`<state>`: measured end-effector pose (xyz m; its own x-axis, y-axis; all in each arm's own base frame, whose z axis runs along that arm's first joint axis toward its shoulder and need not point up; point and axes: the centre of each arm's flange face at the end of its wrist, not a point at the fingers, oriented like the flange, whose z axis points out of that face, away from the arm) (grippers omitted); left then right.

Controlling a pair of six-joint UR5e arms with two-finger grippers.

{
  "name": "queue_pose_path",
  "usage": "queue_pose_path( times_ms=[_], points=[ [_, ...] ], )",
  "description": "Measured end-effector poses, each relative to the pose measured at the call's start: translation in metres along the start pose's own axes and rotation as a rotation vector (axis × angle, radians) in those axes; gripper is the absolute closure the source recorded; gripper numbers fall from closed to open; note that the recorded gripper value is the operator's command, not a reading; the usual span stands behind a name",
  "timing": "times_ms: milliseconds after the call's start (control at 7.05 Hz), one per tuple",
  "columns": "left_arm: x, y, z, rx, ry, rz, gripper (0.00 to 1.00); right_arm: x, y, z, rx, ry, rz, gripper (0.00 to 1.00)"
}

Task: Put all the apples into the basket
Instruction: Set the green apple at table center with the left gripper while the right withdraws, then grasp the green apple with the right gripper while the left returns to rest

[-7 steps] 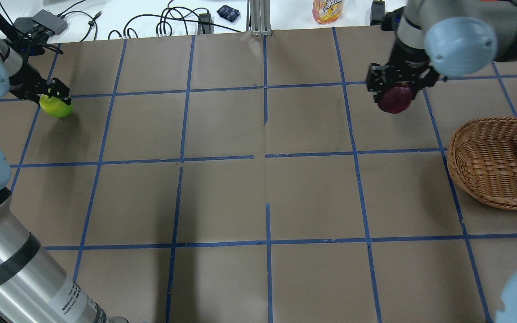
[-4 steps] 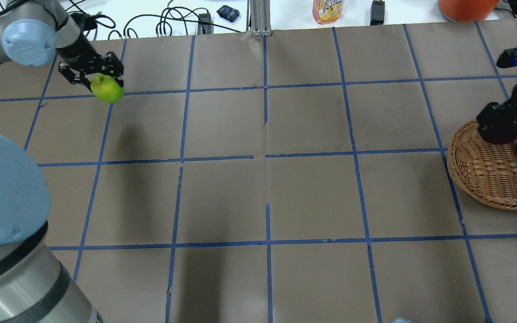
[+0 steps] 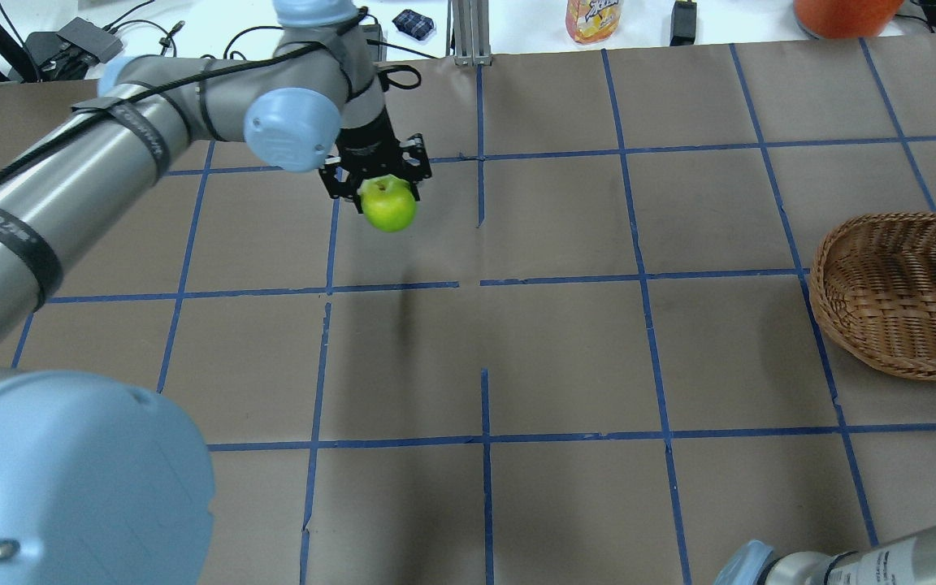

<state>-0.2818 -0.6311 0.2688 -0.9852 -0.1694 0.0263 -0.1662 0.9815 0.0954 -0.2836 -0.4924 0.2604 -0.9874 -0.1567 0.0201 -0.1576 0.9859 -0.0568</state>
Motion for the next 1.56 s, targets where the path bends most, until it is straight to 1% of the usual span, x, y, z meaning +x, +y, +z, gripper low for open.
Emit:
queue_pose_path(
  times_ms=[142,284,426,568,709,851,993,1135,1277,1419,1561],
  points=[
    [0.043,0.026,0.012,0.005,-0.001,-0.005,1.00,0.000,0.000,-0.003,0.013,-0.008,-0.001,0.00],
    [0.069,0.039,0.024,0.020,0.005,-0.011,1.00,-0.005,-0.002,-0.013,0.021,-0.009,-0.005,0.00],
    [0.080,0.044,0.033,0.024,0.005,-0.011,1.00,-0.020,-0.006,-0.031,0.020,-0.016,-0.009,0.00],
    [0.085,0.046,0.040,0.024,0.000,-0.008,0.21,-0.048,-0.015,-0.050,0.014,-0.027,-0.013,0.00],
    [0.086,0.047,0.046,0.019,-0.008,-0.005,0.00,-0.091,-0.031,-0.064,0.000,-0.045,-0.008,0.00],
    [0.084,0.048,0.054,0.010,-0.019,-0.003,0.00,-0.141,-0.049,-0.071,-0.017,-0.063,0.023,0.00],
    [0.082,0.048,0.059,0.023,-0.016,0.000,0.00,-0.196,-0.068,-0.075,-0.028,-0.070,0.091,0.00],
    [0.076,0.040,0.046,0.070,0.004,0.028,0.00,-0.248,-0.085,-0.078,-0.029,-0.077,0.168,0.00],
    [0.056,0.026,0.005,0.126,0.022,0.070,0.00,-0.295,-0.101,-0.080,-0.025,-0.093,0.239,0.00],
    [0.027,0.015,-0.048,0.155,0.028,0.092,0.00,-0.339,-0.116,-0.079,-0.028,-0.110,0.295,0.00],
    [-0.008,0.015,-0.106,0.153,0.019,0.122,0.00,-0.383,-0.131,-0.075,-0.030,-0.118,0.329,0.00]
  ],
)
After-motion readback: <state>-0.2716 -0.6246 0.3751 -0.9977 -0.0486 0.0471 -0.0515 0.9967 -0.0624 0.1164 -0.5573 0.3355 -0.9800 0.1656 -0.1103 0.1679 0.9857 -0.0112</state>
